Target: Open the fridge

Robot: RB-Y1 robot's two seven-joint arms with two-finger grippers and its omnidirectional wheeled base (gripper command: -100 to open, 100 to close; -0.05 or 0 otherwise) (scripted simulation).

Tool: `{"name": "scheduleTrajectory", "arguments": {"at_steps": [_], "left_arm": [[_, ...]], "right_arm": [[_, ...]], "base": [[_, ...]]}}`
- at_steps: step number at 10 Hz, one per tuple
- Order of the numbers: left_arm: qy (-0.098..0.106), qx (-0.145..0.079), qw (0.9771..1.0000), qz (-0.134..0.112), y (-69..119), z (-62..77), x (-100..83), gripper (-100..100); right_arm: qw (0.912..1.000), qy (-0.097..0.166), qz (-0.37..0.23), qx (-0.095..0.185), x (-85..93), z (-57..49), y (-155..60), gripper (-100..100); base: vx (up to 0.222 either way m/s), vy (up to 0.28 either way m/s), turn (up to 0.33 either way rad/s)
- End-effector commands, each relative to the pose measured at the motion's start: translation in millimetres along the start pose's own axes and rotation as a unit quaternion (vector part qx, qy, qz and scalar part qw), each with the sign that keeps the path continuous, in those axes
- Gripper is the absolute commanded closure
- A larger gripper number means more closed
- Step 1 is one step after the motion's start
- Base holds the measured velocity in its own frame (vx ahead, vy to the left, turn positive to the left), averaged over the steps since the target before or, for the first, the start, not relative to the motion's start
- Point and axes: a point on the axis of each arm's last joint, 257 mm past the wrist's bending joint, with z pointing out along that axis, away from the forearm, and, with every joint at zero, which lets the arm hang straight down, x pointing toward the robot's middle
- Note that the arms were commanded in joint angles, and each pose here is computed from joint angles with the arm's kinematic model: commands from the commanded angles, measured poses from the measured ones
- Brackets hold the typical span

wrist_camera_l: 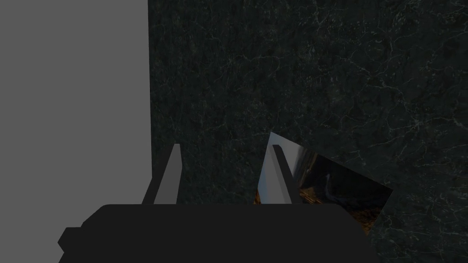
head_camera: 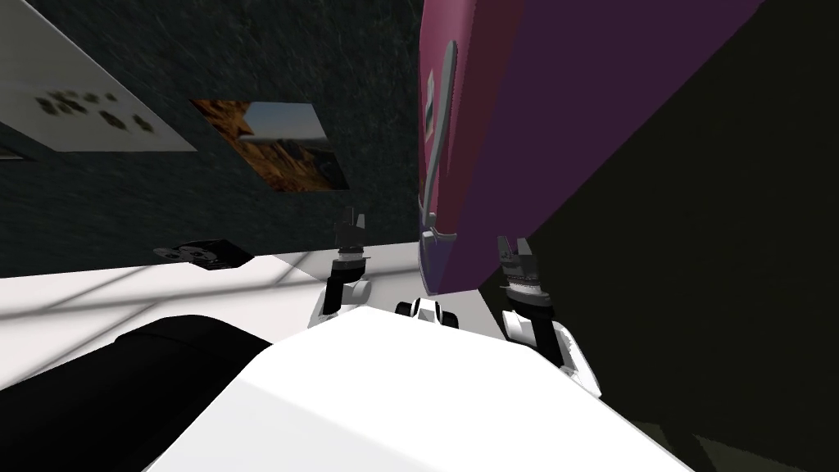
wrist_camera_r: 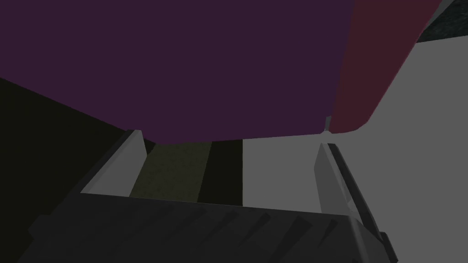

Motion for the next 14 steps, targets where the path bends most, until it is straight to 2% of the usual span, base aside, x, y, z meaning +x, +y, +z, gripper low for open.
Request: {"name": "scheduleTrajectory", "arguments": {"at_steps": [1, 2, 4, 5, 7, 8, 10, 11, 13, 14], "left_arm": [[0.0, 0.0, 1.0, 0.0, 0.0, 0.0, 0.0, 0], [0.0, 0.0, 1.0, 0.0, 0.0, 0.0, 0.0, 0], [0.0, 0.0, 1.0, 0.0, 0.0, 0.0, 0.0, 0], [0.0, 0.0, 1.0, 0.0, 0.0, 0.0, 0.0, 0], [0.0, 0.0, 1.0, 0.0, 0.0, 0.0, 0.0, 0], [0.0, 0.0, 1.0, 0.0, 0.0, 0.0, 0.0, 0], [0.0, 0.0, 1.0, 0.0, 0.0, 0.0, 0.0, 0], [0.0, 0.0, 1.0, 0.0, 0.0, 0.0, 0.0, 0], [0.0, 0.0, 1.0, 0.0, 0.0, 0.0, 0.0, 0], [0.0, 0.0, 1.0, 0.0, 0.0, 0.0, 0.0, 0]], "right_arm": [[0.9994, 0.003, -0.035, -0.004, 3.4, -0.4, 0.4, -100], [0.9977, 0.01, -0.065, -0.011, 10.8, -1.2, 0.4, -100], [0.9964, 0.01, -0.083, -0.012, 10.8, -1.2, 0.4, -100], [0.9932, 0.017, -0.114, -0.02, 18.6, -2.2, 0.1, -100], [0.991, 0.016, -0.131, -0.02, 18.6, -2.2, 0.1, -100], [0.9862, 0.023, -0.162, -0.028, 26.7, -3.5, -0.2, -100], [0.9831, 0.022, -0.18, -0.029, 26.7, -3.5, -0.2, -100], [0.9768, 0.029, -0.209, -0.037, 35.2, -5.1, -0.8, -100], [0.9726, 0.028, -0.227, -0.038, 35.2, -5.1, -0.8, -100], [0.9649, 0.035, -0.256, -0.047, 44.1, -7.0, -1.7, -100]], "base": [[0.023, 0.012, 0.003], [0.042, 0.019, -0.053], [0.033, 0.018, -0.017], [0.036, 0.02, -0.047], [0.034, 0.016, -0.016], [0.048, 0.016, -0.049], [0.032, 0.015, -0.011], [0.033, 0.025, -0.046], [0.027, 0.021, -0.012], [0.036, 0.026, -0.034]]}}
